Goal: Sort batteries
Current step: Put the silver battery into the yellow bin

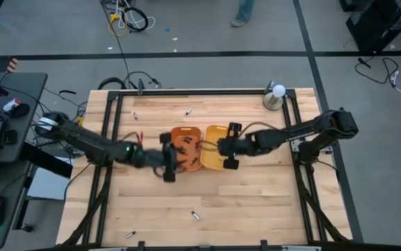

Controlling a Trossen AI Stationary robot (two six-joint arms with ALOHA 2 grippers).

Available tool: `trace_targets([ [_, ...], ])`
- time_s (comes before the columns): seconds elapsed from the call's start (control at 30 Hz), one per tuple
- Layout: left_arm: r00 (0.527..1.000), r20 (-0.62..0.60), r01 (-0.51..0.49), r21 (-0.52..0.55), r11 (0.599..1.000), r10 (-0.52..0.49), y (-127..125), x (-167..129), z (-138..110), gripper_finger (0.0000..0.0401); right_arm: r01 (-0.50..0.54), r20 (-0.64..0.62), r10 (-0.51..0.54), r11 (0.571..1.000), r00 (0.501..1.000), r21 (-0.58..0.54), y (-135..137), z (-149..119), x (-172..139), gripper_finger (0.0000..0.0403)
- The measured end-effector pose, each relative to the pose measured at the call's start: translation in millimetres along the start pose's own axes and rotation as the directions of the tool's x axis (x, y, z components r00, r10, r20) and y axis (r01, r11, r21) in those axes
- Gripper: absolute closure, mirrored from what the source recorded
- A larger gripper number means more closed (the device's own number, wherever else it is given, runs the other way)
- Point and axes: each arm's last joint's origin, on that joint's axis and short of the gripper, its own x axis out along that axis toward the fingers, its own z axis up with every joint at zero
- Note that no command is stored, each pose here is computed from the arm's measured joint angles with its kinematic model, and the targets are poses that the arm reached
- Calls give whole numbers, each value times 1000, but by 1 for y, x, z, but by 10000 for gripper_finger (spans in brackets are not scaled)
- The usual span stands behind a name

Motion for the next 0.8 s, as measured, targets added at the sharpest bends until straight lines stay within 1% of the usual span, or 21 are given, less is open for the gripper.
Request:
trace_targets([
  [0.17, 1000, -9, 1, -24, 1000, -1, 43, 13, -3, 215, -152, 104, 150, 988, 983, 13, -30, -9, 4, 386],
  [0.27, 1000, -18, -11, -52, 999, 10, 65, 20, -7, 215, -224, 107, 221, 975, 969, 11, -44, -23, 8, 386],
  [0.33, 1000, -19, -18, -69, 997, 17, 78, 23, -9, 215, -233, 119, 230, 973, 966, 8, -51, -31, 10, 385],
  [0.4, 1000, 11, -3, -97, 995, 4, 90, 28, -10, 215, -216, 156, 212, 976, 965, 7, -57, -38, 15, 385],
  [0.47, 999, 34, 28, -117, 993, -25, 99, 32, -12, 215, -197, 228, 188, 980, 955, 18, -64, -42, 23, 385],
  [0.53, 998, 61, 42, -127, 991, -35, 107, 34, -13, 215, -225, 291, 208, 974, 934, 25, -70, -47, 28, 385],
  [0.63, 998, 65, 24, -137, 990, -15, 120, 35, -16, 215, -306, 365, 278, 952, 889, 22, -78, -52, 33, 385],
  [0.7, 999, 49, 0, -151, 988, 8, 128, 35, -20, 215, -364, 368, 333, 931, 868, 18, -82, -56, 34, 385],
  [0.8, 998, 58, -26, -168, 985, 37, 137, 35, -22, 215, -433, 349, 403, 901, 846, 11, -84, -61, 35, 385],
])
